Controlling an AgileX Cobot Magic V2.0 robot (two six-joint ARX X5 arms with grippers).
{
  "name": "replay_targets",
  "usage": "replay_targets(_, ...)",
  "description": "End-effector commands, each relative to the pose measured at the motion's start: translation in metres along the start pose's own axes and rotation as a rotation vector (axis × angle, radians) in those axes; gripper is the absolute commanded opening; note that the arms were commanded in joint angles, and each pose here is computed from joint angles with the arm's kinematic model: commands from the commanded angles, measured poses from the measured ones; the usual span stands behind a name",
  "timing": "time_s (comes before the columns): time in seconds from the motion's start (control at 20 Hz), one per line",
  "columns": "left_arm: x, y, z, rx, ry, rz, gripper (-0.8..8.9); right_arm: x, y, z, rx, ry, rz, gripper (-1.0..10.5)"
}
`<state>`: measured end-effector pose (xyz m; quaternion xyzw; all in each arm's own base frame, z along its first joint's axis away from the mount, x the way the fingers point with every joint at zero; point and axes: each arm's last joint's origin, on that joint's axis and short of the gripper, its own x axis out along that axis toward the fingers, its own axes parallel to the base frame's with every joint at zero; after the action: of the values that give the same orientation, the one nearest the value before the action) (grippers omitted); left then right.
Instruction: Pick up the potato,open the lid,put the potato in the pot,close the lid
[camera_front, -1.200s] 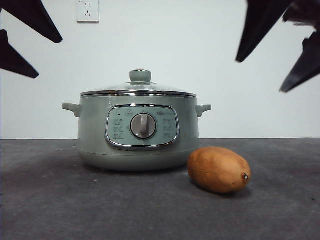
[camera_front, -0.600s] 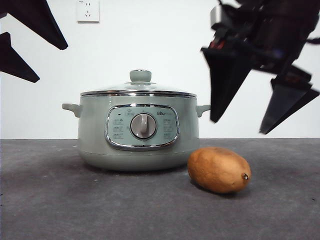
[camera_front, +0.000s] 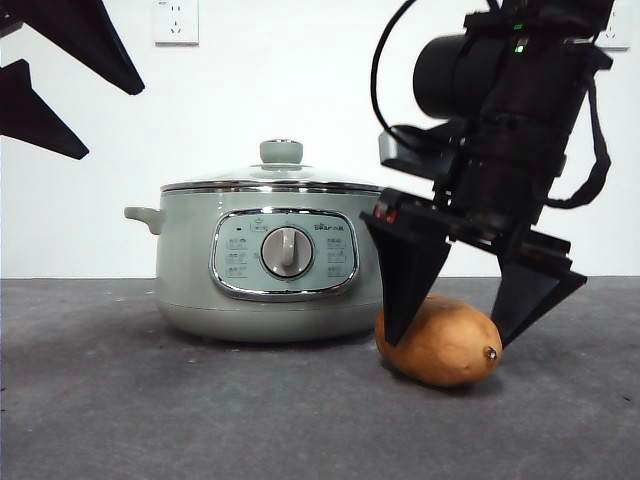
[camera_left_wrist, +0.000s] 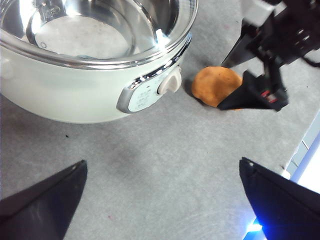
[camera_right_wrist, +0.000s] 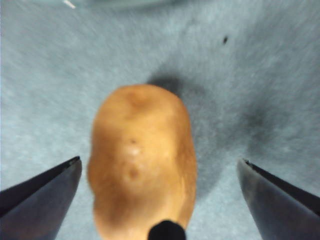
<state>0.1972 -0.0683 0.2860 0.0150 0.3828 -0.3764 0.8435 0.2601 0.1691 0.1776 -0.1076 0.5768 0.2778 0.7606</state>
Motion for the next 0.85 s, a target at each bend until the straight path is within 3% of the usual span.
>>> replay_targets(0.05, 0.001, 0.0, 0.001, 0.005, -0.002, -0.005, 7.23, 0.004, 0.0, 0.001, -0.008, 0.006, 0.003, 5.5)
replay_targets(0.2, 0.001, 0.0, 0.001, 0.008, -0.007, -0.004, 7.23, 0.004, 0.0, 0.001, -0.009, 0.006, 0.004, 0.5)
replay_targets(0.25, 0.001, 0.0, 0.002, 0.011, -0.013, -0.003, 7.23, 0.004, 0.0, 0.001, -0.009, 0.005, 0.008, -0.1)
replay_targets(0.55, 0.0, -0.001, 0.01, -0.024, -0.079, 0.026, 7.22, 0.0, 0.003, 0.001, -0.011, -0.005, 0.072, -0.1)
replay_targets(0.85, -0.006, 0.001, 0.042, -0.029, -0.048, 0.121, 7.22, -0.051, 0.01, -0.015, -0.014, -0.018, 0.072, -0.1)
